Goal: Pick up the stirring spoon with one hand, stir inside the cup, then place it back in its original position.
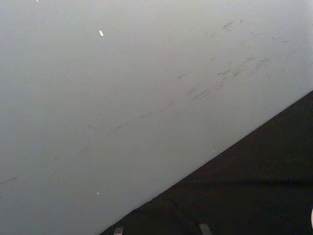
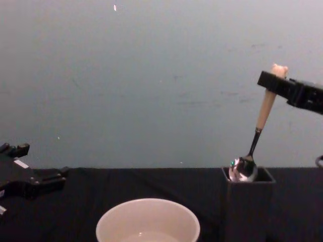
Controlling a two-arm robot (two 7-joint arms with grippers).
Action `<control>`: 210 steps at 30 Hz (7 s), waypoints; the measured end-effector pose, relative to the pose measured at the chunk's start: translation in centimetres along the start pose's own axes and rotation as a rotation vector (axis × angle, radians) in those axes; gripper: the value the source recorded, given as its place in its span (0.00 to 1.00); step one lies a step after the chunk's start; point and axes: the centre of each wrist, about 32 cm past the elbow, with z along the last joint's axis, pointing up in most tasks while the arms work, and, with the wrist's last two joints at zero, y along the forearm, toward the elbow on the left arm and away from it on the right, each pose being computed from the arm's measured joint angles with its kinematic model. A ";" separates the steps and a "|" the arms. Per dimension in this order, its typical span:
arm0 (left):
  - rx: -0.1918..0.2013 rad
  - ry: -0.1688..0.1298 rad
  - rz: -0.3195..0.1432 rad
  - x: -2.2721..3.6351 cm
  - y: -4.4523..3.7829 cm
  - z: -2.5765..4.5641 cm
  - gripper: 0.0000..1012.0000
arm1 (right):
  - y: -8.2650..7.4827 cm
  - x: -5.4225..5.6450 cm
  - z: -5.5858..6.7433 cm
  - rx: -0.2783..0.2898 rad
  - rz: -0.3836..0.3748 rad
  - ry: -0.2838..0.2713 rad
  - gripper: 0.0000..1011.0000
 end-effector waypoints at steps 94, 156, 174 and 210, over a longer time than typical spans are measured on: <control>0.000 0.000 0.000 0.00 0.00 0.00 0.99 | 0.1 1.2 -4.1 -0.176 -0.036 0.050 0.99; 0.000 0.000 0.000 0.00 0.00 0.00 0.99 | -1.9 0.1 -8.8 -0.224 -0.467 -0.325 0.99; 0.000 0.000 0.000 0.00 0.00 0.00 0.99 | -1.9 0.1 -8.8 -0.221 -0.466 -0.328 0.99; 0.000 0.000 0.000 0.00 0.00 0.00 0.99 | -1.9 0.1 -8.8 -0.222 -0.466 -0.328 0.99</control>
